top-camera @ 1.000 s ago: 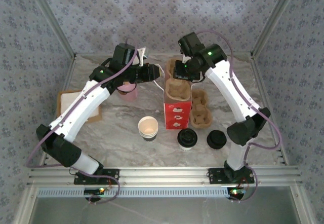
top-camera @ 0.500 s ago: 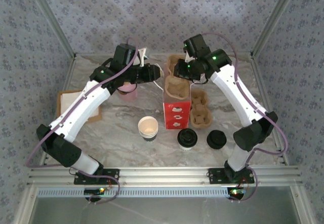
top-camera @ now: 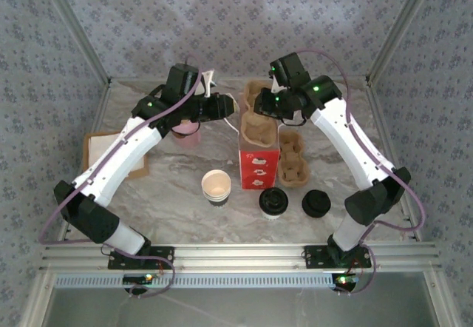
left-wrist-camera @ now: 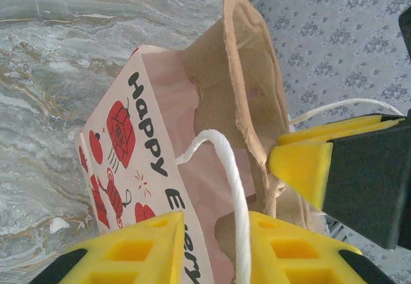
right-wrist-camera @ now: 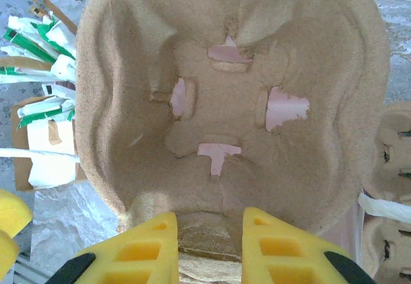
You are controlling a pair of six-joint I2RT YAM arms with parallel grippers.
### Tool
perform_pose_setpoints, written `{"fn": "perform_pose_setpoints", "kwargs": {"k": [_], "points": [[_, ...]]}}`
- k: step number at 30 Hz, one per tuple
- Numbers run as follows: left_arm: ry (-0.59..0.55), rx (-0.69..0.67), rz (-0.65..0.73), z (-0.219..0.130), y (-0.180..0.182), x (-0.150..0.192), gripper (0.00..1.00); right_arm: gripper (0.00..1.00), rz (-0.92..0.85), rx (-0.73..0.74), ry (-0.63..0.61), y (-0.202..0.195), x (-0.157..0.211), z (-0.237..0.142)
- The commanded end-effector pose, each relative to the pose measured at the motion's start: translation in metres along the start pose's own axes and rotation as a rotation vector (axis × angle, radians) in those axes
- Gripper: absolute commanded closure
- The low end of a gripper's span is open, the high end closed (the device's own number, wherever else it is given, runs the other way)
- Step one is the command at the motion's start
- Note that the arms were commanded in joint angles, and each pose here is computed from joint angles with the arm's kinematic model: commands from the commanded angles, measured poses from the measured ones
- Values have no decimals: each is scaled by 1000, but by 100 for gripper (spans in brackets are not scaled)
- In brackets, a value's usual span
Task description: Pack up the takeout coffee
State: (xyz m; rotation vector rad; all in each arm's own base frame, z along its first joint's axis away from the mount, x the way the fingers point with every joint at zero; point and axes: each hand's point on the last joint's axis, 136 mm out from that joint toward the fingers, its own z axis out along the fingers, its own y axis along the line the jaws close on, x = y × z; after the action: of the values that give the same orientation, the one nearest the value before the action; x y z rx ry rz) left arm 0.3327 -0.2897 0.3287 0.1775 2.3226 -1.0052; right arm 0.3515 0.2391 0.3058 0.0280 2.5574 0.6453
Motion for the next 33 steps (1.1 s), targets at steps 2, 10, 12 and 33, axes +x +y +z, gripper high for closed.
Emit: {"fn": "perform_pose_setpoints", "kwargs": {"k": [2,10,12,33], "points": [[-20,14,14,0,-7,-6,71,76,-10,9,25,-1,16,-12],[-17,11,9,1,-5,-5,71,76,-70,-19,-24,6,17,-17],[-19,9,9,1,-5,-6,71,76,-81,-32,-49,8,14,-22],[-17,-2,6,3,-2,-6,71,76,-115,-114,-47,17,28,-13]]}}
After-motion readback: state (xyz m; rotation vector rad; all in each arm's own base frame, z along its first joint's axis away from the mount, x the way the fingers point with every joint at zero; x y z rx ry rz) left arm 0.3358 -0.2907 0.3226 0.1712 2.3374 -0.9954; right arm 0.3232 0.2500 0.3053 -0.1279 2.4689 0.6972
